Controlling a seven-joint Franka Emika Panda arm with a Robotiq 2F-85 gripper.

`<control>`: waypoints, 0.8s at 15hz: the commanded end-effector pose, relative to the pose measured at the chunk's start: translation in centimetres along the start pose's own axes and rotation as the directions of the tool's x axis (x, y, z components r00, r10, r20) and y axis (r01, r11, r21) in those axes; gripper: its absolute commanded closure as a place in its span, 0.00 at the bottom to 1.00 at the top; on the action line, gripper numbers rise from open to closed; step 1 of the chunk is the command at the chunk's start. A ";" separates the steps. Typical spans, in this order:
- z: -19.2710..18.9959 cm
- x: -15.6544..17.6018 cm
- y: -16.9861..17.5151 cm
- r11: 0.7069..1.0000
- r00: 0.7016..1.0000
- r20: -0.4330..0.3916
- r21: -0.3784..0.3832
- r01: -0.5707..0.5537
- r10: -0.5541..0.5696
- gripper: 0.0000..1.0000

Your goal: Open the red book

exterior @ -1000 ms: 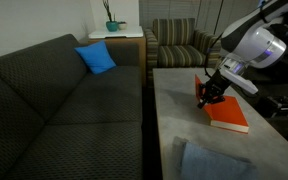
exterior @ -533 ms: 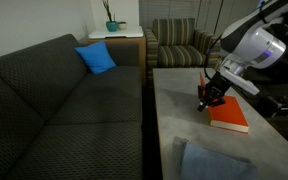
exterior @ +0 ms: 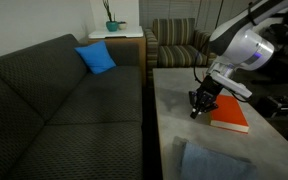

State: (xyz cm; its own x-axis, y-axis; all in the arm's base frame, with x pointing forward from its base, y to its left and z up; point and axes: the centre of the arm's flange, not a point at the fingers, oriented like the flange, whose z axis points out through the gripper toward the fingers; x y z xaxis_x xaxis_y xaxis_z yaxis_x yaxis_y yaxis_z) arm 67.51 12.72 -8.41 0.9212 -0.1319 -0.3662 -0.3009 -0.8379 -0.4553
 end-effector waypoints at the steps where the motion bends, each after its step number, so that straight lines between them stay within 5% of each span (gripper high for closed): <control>1: 3.5 5.8 -1.9 0.998 0.998 0.045 -0.042 0.047 -0.045 1.00; 12: 1.7 5.2 -7.1 0.968 0.982 0.050 -0.167 0.188 -0.182 1.00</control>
State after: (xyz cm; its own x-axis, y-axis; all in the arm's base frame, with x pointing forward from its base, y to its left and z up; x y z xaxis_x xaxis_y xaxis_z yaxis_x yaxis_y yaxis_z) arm 68.39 17.48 -6.06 0.9515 0.0139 -0.3073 -0.1187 -0.9050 -0.4085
